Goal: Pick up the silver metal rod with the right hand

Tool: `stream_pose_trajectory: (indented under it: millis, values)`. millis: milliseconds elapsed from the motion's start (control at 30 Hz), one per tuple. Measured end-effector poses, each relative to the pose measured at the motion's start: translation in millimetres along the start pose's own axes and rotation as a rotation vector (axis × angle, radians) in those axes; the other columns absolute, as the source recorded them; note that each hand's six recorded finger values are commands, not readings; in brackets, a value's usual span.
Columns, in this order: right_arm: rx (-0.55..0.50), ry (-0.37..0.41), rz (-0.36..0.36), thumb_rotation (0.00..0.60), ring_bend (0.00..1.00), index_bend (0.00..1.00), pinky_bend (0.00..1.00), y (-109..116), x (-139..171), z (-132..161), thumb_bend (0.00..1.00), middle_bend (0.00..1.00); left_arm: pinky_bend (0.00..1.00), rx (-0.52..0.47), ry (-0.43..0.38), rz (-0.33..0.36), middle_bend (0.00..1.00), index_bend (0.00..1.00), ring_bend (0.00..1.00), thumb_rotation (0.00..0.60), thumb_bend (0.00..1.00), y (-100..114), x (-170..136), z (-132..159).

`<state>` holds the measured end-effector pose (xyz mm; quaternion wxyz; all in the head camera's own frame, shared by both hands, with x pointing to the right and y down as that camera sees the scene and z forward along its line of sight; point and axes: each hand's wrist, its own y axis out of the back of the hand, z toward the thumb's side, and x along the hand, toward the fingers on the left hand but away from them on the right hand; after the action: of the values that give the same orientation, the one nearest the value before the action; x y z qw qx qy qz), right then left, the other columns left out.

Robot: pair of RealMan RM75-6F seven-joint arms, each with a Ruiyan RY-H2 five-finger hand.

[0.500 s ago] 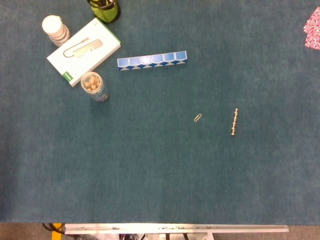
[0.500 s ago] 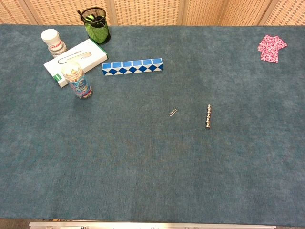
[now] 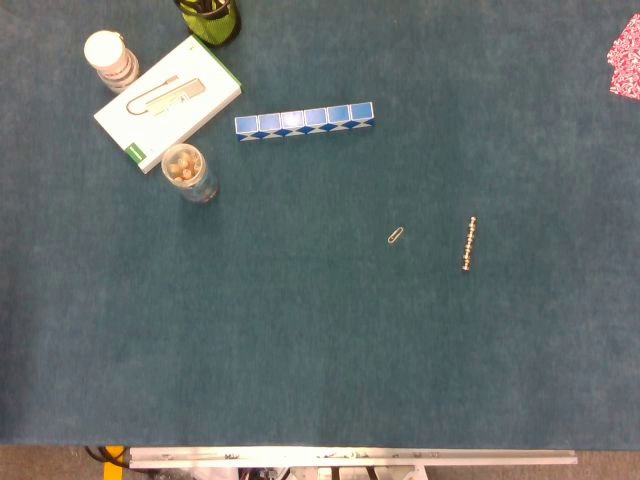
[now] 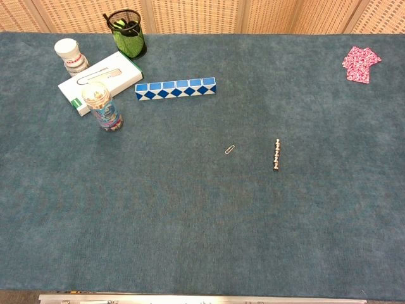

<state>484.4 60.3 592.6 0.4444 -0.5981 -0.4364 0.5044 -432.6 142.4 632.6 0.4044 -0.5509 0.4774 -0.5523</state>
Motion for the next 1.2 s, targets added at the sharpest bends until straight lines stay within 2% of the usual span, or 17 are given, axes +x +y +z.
stream_pose_trajectory:
  millis: [133, 333, 500, 667, 800, 1200]
  values:
    - [0.031, 0.091, 0.009, 0.6, 0.54, 0.39, 0.61, 1.2, -11.1, 20.4, 0.19, 0.53, 0.04, 0.001, -0.001, 0.0, 0.07, 0.02, 0.09, 0.6, 0.24, 0.2, 0.2, 0.7]
    - [0.108, 0.219, 0.063, 0.6, 0.76, 0.39, 0.9, -6.1, -27.7, 51.8, 0.19, 0.76, 0.04, 0.004, 0.008, -0.003, 0.07, 0.02, 0.09, 0.6, 0.24, -0.4, -1.3, -0.2]
    - [0.185, 0.313, 0.122, 0.6, 0.87, 0.39, 0.99, -19.2, -40.2, 76.3, 0.19, 0.85, 0.04, 0.003, 0.015, -0.005, 0.07, 0.02, 0.09, 0.6, 0.24, -0.9, -3.6, -0.6]
    - [0.263, 0.397, 0.148, 0.6, 0.93, 0.44, 1.0, -38.1, -54.6, 101.7, 0.19, 0.91, 0.04, 0.001, 0.021, 0.0, 0.07, 0.02, 0.09, 0.6, 0.24, -0.2, -7.4, -0.8]
    - [0.29, 0.436, 0.178, 0.6, 0.97, 0.44, 1.0, -54.8, -65.9, 114.6, 0.26, 0.95, 0.04, 0.0, 0.028, -0.003, 0.07, 0.02, 0.09, 0.6, 0.24, -1.1, -8.8, -1.1]
    - [0.365, 0.517, 0.276, 0.6, 0.99, 0.47, 1.0, -107.8, -93.6, 145.5, 0.27, 0.96, 0.04, -0.003, 0.031, -0.015, 0.07, 0.02, 0.09, 0.6, 0.24, -5.3, -6.8, -1.8]
